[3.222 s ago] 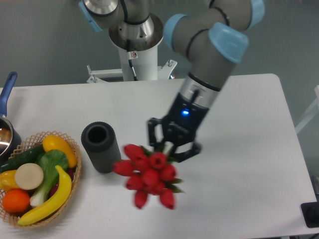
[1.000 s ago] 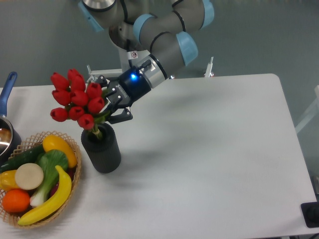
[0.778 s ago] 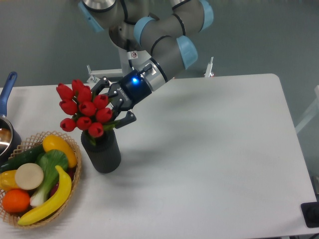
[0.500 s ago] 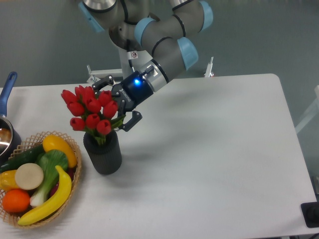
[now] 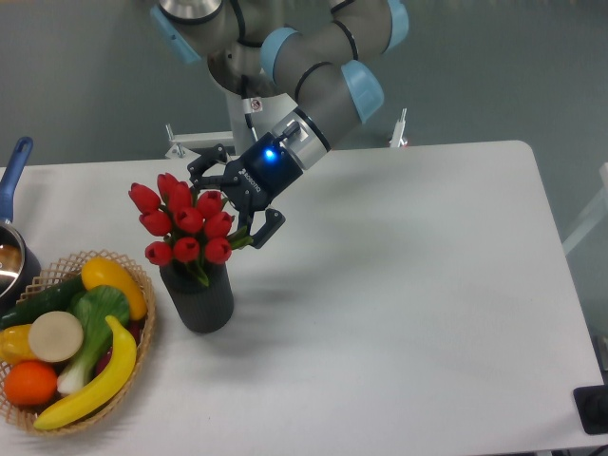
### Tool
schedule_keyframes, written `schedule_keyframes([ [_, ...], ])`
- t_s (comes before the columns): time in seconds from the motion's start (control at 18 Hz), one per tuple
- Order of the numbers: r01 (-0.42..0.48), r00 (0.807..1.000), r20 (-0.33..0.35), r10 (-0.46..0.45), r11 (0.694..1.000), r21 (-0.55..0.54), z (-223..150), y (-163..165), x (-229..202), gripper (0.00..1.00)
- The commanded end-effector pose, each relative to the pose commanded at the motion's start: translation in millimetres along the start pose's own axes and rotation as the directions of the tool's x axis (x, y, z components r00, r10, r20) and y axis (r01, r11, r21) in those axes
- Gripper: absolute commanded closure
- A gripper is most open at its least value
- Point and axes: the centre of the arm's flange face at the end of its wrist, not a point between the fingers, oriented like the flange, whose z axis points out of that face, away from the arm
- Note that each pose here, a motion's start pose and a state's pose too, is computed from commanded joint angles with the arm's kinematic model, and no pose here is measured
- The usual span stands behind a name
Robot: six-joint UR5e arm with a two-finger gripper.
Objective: Insert the flowers into the vase
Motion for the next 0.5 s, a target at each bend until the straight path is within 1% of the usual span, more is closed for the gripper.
schedule_keyframes([
  [0.06, 0.000, 1.000, 0.007, 0.000, 1.000, -0.024, 0, 2, -1, 0.00],
  [0.17, -0.002, 1.000, 0.012, 0.002, 0.999, -0.032, -1, 2, -2, 0.00],
  [0.28, -0.019, 1.000, 0.022, 0.020, 0.999, -0.031, -6, -7, 1, 0.00],
  [0.33, -0.029, 0.999, 0.041, 0.030, 0.999, -0.032, -14, -12, 1, 0.00],
  [0.44, -0.046, 0.989, 0.137, 0.056, 0.996, -0.071, -51, -20, -5, 0.00],
  [0.5, -0.053, 0.978, 0.194, 0.074, 0.992, -0.113, -71, -24, -10, 0.00],
])
